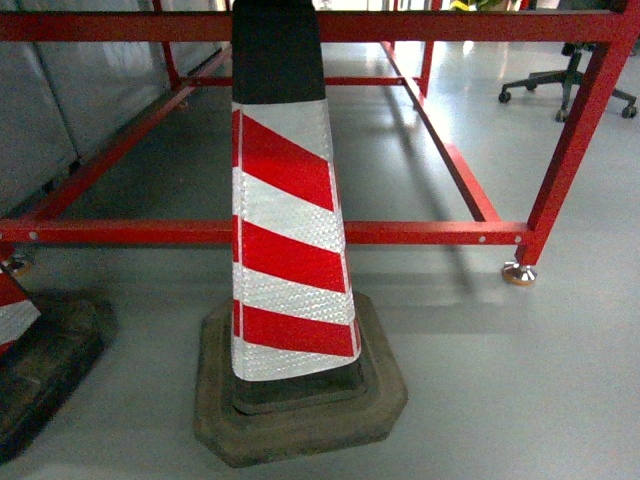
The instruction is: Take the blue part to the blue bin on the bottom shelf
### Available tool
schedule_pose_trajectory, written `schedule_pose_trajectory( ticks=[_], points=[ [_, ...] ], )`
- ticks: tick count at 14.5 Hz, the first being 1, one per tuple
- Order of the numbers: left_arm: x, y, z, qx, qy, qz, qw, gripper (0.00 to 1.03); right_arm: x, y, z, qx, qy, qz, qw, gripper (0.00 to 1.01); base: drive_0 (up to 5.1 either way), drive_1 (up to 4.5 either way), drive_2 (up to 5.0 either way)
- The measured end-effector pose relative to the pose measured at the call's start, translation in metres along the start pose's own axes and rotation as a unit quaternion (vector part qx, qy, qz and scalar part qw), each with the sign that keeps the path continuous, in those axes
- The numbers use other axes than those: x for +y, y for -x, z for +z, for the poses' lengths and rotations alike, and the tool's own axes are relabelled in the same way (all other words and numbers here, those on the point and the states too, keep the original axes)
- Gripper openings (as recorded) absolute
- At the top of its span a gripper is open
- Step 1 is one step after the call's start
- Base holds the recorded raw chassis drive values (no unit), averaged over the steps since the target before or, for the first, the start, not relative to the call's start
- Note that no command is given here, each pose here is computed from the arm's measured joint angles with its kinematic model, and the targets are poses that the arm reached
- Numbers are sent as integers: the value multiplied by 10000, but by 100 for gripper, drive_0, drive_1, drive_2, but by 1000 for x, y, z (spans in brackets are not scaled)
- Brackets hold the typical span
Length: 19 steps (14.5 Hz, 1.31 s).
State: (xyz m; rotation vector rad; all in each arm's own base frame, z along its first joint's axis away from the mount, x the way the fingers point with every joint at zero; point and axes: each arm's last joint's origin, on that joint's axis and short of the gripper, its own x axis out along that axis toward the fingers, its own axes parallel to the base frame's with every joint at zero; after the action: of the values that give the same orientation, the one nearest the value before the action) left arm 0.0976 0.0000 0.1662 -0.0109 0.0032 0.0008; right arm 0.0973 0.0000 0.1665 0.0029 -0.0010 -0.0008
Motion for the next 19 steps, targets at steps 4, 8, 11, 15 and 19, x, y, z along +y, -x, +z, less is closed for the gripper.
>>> schedule_pose_trajectory(
  ticks=[4,8,11,15,19],
  points=[
    [0,0,0,0,0,0,10000,98,0,0,0,0,0,0,10000,98,0,0,0],
    [0,0,0,4,-2,8,10000,98,0,0,0,4,-4,15,10000,98,0,0,0],
    [0,0,0,-2,-4,11,10000,98,0,0,0,-4,6,8,10000,98,0,0,0],
    [0,0,0,-2,-8,-4,10000,98,0,0,0,-2,-6,0,10000,98,0,0,0],
    [0,0,0,2,-4,0,10000,98,0,0,0,0,4,2,10000,98,0,0,0]
  ],
)
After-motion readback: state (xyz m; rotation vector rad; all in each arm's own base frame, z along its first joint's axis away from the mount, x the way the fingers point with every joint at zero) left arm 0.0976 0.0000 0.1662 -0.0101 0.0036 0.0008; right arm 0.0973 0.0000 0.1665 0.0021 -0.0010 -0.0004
